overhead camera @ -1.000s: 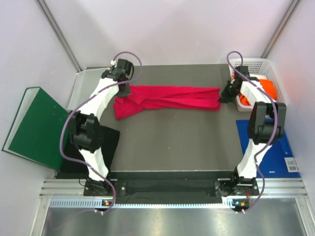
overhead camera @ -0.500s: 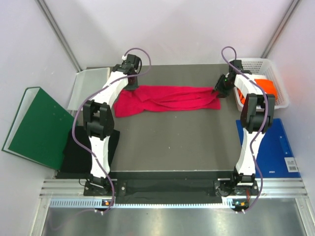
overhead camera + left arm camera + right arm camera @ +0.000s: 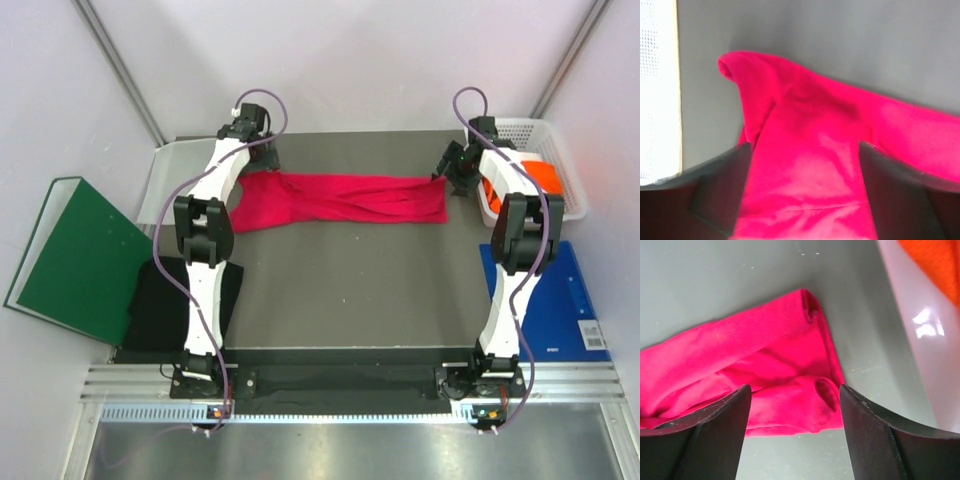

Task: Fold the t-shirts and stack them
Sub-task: Fold the other side of the tshirt into a rectangle

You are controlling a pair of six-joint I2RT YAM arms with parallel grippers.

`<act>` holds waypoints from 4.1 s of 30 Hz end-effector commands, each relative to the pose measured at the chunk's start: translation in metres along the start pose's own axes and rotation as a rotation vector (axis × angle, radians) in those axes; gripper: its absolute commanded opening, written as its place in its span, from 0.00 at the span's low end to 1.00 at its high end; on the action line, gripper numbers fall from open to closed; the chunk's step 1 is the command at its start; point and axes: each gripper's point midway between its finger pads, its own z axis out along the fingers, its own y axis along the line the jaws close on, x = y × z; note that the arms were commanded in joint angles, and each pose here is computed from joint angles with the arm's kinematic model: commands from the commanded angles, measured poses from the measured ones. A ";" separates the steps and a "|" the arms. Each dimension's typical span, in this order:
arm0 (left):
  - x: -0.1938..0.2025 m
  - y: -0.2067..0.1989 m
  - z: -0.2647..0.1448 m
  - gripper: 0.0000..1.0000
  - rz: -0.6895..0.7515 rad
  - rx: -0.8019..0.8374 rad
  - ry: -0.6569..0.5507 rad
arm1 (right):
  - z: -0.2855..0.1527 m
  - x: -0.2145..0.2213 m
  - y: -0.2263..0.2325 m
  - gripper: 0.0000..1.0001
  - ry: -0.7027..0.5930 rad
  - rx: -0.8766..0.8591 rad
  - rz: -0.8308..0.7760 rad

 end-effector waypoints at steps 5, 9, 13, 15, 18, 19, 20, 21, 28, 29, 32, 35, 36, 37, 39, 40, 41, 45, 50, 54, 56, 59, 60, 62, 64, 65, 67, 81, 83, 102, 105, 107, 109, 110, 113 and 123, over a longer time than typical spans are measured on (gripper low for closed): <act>-0.020 -0.005 -0.006 0.99 -0.062 0.102 -0.047 | -0.033 -0.009 -0.033 0.75 -0.074 0.150 -0.031; -0.027 -0.013 -0.031 0.99 -0.066 0.172 -0.089 | -0.039 -0.006 -0.034 0.75 -0.067 0.151 -0.059; -0.018 -0.023 -0.052 0.99 -0.039 0.224 -0.077 | -0.042 0.006 -0.036 0.75 -0.039 0.137 -0.070; -0.010 -0.028 -0.056 0.99 -0.015 0.229 -0.063 | -0.042 0.015 -0.034 0.74 -0.012 0.113 -0.074; 0.013 -0.034 -0.054 0.99 0.013 0.226 -0.016 | -0.040 0.030 -0.039 0.70 0.027 0.111 -0.071; 0.027 -0.036 -0.050 0.99 0.019 0.223 0.014 | -0.038 0.037 -0.042 0.68 0.044 0.111 -0.068; 0.033 -0.037 -0.049 0.99 0.020 0.221 0.025 | -0.038 0.041 -0.043 0.65 0.053 0.110 -0.067; 0.040 -0.039 -0.047 0.99 0.022 0.220 0.039 | -0.035 0.048 -0.047 0.65 0.070 0.115 -0.065; 0.099 -0.041 -0.020 0.99 0.054 0.197 0.212 | -0.020 0.056 -0.031 0.53 0.087 0.010 -0.044; 0.106 -0.038 -0.020 0.99 0.055 0.185 0.240 | -0.017 0.055 -0.030 0.52 0.086 0.004 -0.037; 0.118 -0.032 -0.015 0.99 0.059 0.162 0.265 | -0.009 0.054 -0.024 0.43 0.096 -0.018 -0.029; 0.129 -0.026 -0.009 0.99 0.064 0.141 0.290 | -0.001 0.049 -0.014 0.38 0.083 -0.051 -0.031; 0.132 -0.025 -0.008 0.99 0.065 0.137 0.298 | 0.001 0.043 -0.009 0.37 0.067 -0.069 -0.035; 0.140 -0.023 -0.004 0.99 0.064 0.128 0.317 | 0.007 0.045 -0.007 0.34 0.080 -0.080 -0.036; 0.145 -0.016 0.001 0.99 0.060 0.088 0.326 | 0.010 0.041 0.000 0.22 0.080 -0.095 -0.040; 0.151 -0.013 0.005 0.99 0.062 0.072 0.337 | 0.015 0.043 0.001 0.15 0.097 -0.104 -0.039; 0.153 -0.010 0.006 0.99 0.063 0.061 0.343 | 0.014 0.041 0.004 0.05 0.094 -0.109 -0.043; 0.166 0.001 0.011 0.99 0.065 0.010 0.372 | -0.001 0.029 0.014 0.00 0.041 -0.130 -0.053; 0.180 0.008 0.013 0.99 0.067 -0.013 0.398 | -0.020 0.009 0.020 0.00 -0.044 -0.127 -0.067; 0.195 0.017 0.012 0.99 0.076 -0.031 0.425 | -0.031 -0.003 0.026 0.00 -0.064 -0.138 -0.066; 0.200 0.020 0.011 0.99 0.082 -0.045 0.434 | -0.035 -0.002 0.028 0.00 -0.048 -0.146 -0.066; 0.209 0.026 0.009 0.99 0.090 -0.063 0.452 | -0.044 0.005 0.025 0.00 -0.020 -0.140 -0.069; 0.213 0.029 0.009 0.99 0.091 -0.067 0.460 | -0.048 0.012 0.023 0.00 0.004 -0.132 -0.069; 0.216 0.031 0.007 0.99 0.094 -0.075 0.465 | -0.053 0.020 0.017 0.00 0.034 -0.119 -0.071; 0.221 0.035 0.006 0.99 0.094 -0.084 0.474 | -0.057 0.038 0.009 0.00 0.088 -0.103 -0.070; 0.222 0.036 0.005 0.99 0.095 -0.089 0.477 | -0.059 0.045 0.006 0.00 0.106 -0.099 -0.071; 0.225 0.039 0.002 0.99 0.096 -0.100 0.483 | -0.066 0.064 -0.003 0.00 0.152 -0.082 -0.071; 0.232 0.050 -0.011 0.99 0.107 -0.136 0.517 | -0.114 0.147 -0.047 0.00 0.345 -0.005 -0.113; 0.235 0.051 -0.010 0.99 0.114 -0.140 0.526 | -0.109 0.153 -0.053 0.00 0.362 0.012 -0.112; 0.227 0.051 -0.008 0.99 0.119 -0.160 0.521 | -0.029 0.042 -0.017 0.00 0.174 0.014 -0.127; 0.226 0.050 -0.007 0.99 0.115 -0.159 0.520 | -0.011 0.039 -0.018 0.00 0.184 0.019 -0.116; 0.226 0.050 -0.008 0.99 0.118 -0.162 0.520 | 0.003 0.040 -0.020 0.00 0.197 0.022 -0.106; 0.225 0.051 -0.008 0.99 0.120 -0.167 0.519 | 0.011 0.036 -0.019 0.01 0.189 0.022 -0.104; 0.225 0.052 -0.008 0.99 0.121 -0.170 0.517 | 0.015 0.035 -0.020 0.01 0.184 0.025 -0.099; 0.226 0.051 -0.012 0.99 0.125 -0.168 0.514 | 0.022 0.026 -0.015 0.04 0.152 0.007 -0.100; 0.177 0.014 -0.052 0.99 0.069 0.005 0.317 | -0.044 -0.010 0.031 0.84 -0.077 -0.039 -0.286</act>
